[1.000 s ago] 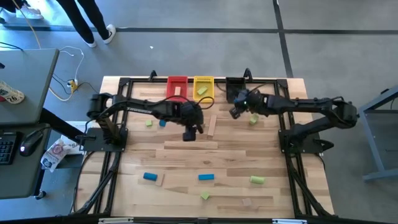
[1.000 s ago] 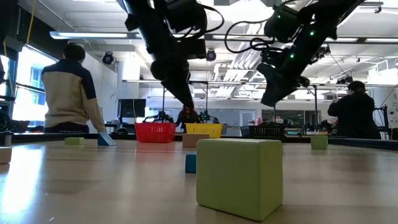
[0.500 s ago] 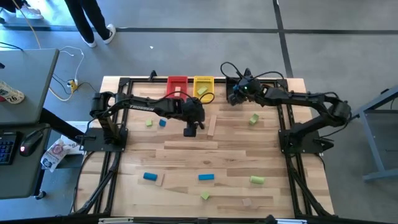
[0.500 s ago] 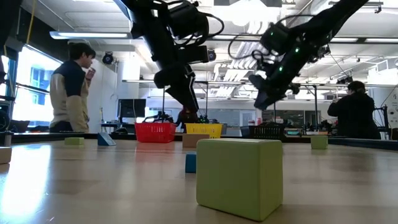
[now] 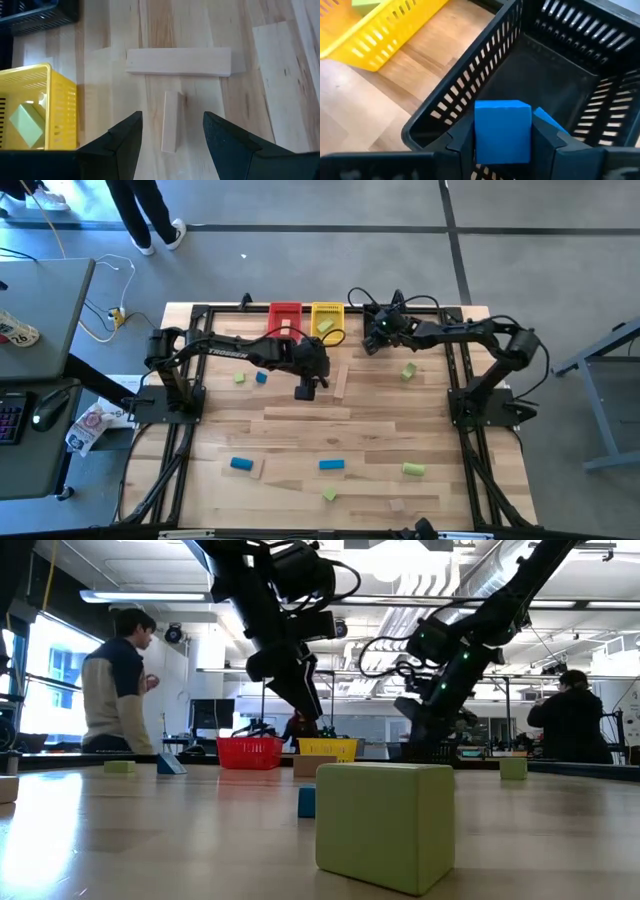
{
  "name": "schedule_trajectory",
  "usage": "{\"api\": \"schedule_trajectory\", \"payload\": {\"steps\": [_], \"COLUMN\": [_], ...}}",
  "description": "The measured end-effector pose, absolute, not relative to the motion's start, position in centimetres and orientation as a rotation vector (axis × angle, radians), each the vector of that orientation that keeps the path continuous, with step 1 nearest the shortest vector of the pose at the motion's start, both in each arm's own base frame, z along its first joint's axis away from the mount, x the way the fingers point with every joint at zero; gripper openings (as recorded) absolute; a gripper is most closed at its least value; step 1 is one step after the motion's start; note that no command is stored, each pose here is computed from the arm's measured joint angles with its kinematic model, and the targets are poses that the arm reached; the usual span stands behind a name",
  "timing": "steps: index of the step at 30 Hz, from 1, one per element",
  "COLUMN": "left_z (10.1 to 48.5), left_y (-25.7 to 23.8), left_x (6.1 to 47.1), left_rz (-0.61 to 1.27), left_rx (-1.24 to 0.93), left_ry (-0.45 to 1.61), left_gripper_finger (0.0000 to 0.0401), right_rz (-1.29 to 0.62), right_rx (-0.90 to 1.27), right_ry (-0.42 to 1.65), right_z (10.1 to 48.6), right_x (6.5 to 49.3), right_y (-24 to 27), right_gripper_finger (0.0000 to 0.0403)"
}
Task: Sort & place blocks by color
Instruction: Put the blue block into the black basket, then put the brown block into the red basket
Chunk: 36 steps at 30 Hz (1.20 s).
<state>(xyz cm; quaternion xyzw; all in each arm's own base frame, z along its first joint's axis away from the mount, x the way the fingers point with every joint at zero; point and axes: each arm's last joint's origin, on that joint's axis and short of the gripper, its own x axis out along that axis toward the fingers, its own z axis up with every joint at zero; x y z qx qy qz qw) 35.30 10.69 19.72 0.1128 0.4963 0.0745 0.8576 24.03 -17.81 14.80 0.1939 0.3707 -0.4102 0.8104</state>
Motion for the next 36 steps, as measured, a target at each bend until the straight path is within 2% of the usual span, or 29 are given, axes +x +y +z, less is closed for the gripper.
{"api": "schedule_trajectory", "payload": {"steps": [10,15,20,27,36], "left_z": [19.7,19.7,19.6,17.3,14.5], "left_y": [10.6,10.9,11.7,12.5,12.6], "left_x": [35.2,35.2,34.9,35.2,35.7], "left_rz": [0.097,0.090,0.111,0.107,0.081], "left_rx": [0.234,0.253,0.238,0.183,0.163], "left_ry": [1.040,1.041,1.051,1.104,1.171], "left_gripper_finger": [0.0195,0.0195,0.0195,0.0195,0.0195], "right_rz": [-0.882,-0.876,-0.839,-0.786,-0.777], "right_rx": [0.407,0.391,0.391,0.381,0.373], "right_ry": [0.734,0.678,0.615,0.552,0.550], "right_z": [15.4,16.8,18.5,20.6,21.1], "right_x": [24.2,24.1,23.9,23.7,23.6], "right_y": [-17.9,-17.9,-17.4,-16.4,-15.8], "right_gripper_finger": [0.0196,0.0221,0.0223,0.0224,0.0224]}}
